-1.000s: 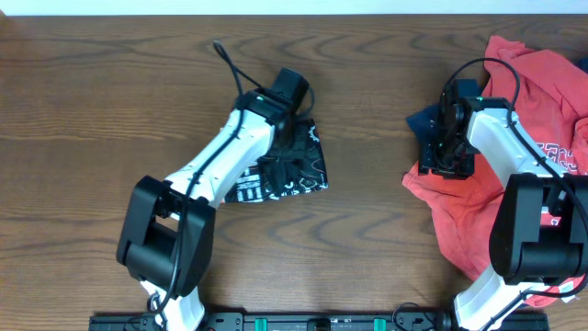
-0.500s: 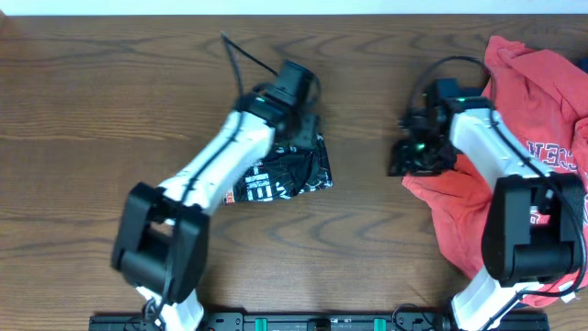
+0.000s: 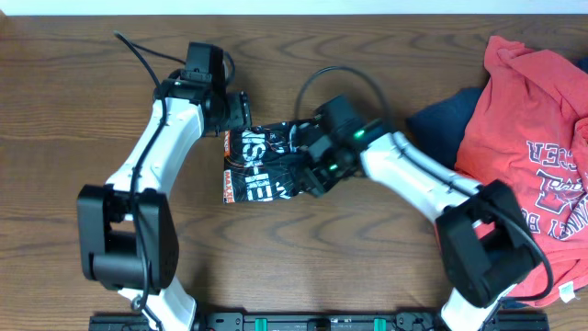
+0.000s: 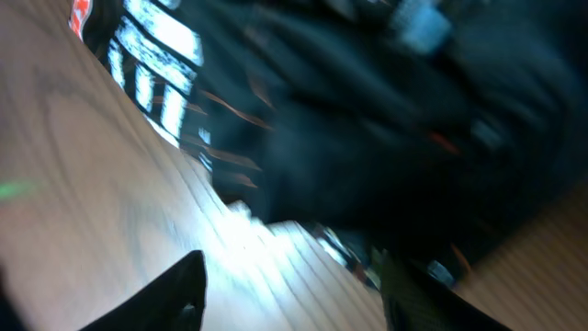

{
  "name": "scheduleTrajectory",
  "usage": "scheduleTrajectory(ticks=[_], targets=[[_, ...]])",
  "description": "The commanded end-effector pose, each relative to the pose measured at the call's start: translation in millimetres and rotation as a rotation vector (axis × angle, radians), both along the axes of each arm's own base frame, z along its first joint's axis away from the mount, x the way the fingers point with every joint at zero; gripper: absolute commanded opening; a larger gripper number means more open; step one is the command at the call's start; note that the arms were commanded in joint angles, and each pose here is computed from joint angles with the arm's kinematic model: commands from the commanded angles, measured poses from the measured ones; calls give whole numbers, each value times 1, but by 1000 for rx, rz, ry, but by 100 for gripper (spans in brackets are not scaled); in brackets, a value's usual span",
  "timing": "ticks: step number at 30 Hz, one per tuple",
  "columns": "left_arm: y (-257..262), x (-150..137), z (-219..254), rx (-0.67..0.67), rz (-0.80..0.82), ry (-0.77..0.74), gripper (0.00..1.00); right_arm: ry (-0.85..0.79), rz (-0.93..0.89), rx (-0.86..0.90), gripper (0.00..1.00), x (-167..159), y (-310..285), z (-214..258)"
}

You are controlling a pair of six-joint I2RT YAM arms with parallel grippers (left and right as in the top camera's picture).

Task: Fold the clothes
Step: 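Press the folded bundle with the left gripper, bring right gripper over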

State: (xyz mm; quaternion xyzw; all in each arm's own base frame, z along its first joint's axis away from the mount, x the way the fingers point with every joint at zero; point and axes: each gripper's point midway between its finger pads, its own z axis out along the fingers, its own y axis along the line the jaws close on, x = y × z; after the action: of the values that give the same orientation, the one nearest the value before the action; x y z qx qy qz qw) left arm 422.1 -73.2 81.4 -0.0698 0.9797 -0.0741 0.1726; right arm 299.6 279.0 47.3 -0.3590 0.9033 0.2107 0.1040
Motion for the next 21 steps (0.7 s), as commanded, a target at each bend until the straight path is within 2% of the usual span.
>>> scheduleTrajectory(ticks=[1, 9, 13, 21], targets=[[-2, -13, -30, -9, -3, 85, 78, -129, -36, -96, 62, 7, 9, 3], [0, -27, -73, 8, -2, 210, 78, -307, -128, -120, 62, 23, 33, 13], [2, -42, -87, 20, -1, 290, 78, -306, -137, -114, 59, 25, 35, 10], [6, -70, -89, 37, 0, 406, 79, -271, -127, -135, 59, 20, 38, -7]])
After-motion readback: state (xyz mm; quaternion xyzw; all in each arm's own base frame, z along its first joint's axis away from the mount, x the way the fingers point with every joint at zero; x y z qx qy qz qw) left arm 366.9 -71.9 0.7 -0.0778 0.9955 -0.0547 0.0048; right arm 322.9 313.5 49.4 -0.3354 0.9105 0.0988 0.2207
